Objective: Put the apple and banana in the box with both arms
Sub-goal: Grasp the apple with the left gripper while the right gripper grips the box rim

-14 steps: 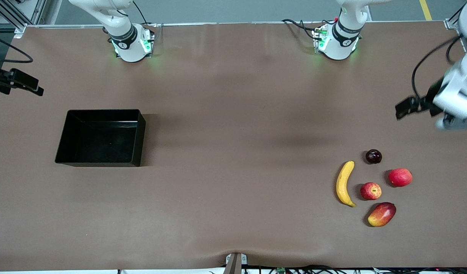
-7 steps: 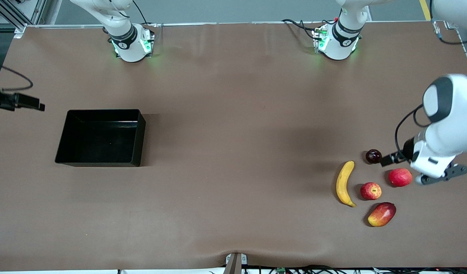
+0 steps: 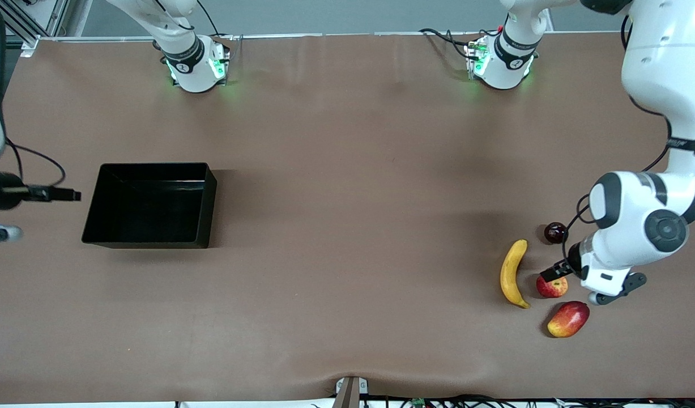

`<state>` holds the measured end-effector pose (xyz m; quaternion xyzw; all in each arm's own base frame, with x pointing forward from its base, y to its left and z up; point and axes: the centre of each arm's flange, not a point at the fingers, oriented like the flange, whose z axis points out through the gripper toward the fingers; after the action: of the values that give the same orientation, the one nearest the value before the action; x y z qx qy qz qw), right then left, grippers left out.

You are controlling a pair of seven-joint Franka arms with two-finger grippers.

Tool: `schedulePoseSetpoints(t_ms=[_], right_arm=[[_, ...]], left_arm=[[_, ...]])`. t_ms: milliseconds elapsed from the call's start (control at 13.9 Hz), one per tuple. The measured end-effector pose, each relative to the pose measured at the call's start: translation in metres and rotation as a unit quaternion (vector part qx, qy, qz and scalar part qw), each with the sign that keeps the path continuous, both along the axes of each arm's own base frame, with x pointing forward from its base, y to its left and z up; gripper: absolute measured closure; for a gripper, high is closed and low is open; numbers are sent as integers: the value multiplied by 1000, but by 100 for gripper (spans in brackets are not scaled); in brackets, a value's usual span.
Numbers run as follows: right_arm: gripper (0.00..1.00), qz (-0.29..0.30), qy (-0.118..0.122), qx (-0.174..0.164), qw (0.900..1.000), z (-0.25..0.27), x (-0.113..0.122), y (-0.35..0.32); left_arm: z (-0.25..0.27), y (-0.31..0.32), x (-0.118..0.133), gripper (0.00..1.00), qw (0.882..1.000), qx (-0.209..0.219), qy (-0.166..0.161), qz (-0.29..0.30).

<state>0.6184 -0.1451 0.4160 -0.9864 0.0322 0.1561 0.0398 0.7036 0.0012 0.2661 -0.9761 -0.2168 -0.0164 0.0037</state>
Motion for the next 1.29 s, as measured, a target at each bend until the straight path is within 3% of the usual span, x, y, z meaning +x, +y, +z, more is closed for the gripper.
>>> schedulePoseSetpoints(t_ms=[215,645,789,1004,1291], right_arm=[[0,11,-6,0,1000,-52,1,-28],[0,21,-24,8,999,-135,-40,-69],[5,18,-24,10,999,-154,-53,-75],[36,38,-21,22,999,-169,-66,-80],[80,53,-21,45,997,-181,-79,-84]], left_arm=[[-14,5,11,0,1000,4,-3,1],[-50,19,19,0,1000,18,-19,-2],[-61,18,19,3,999,23,-21,-10],[-62,15,21,32,999,25,-24,-14],[-34,8,28,32,999,28,-35,-21]])
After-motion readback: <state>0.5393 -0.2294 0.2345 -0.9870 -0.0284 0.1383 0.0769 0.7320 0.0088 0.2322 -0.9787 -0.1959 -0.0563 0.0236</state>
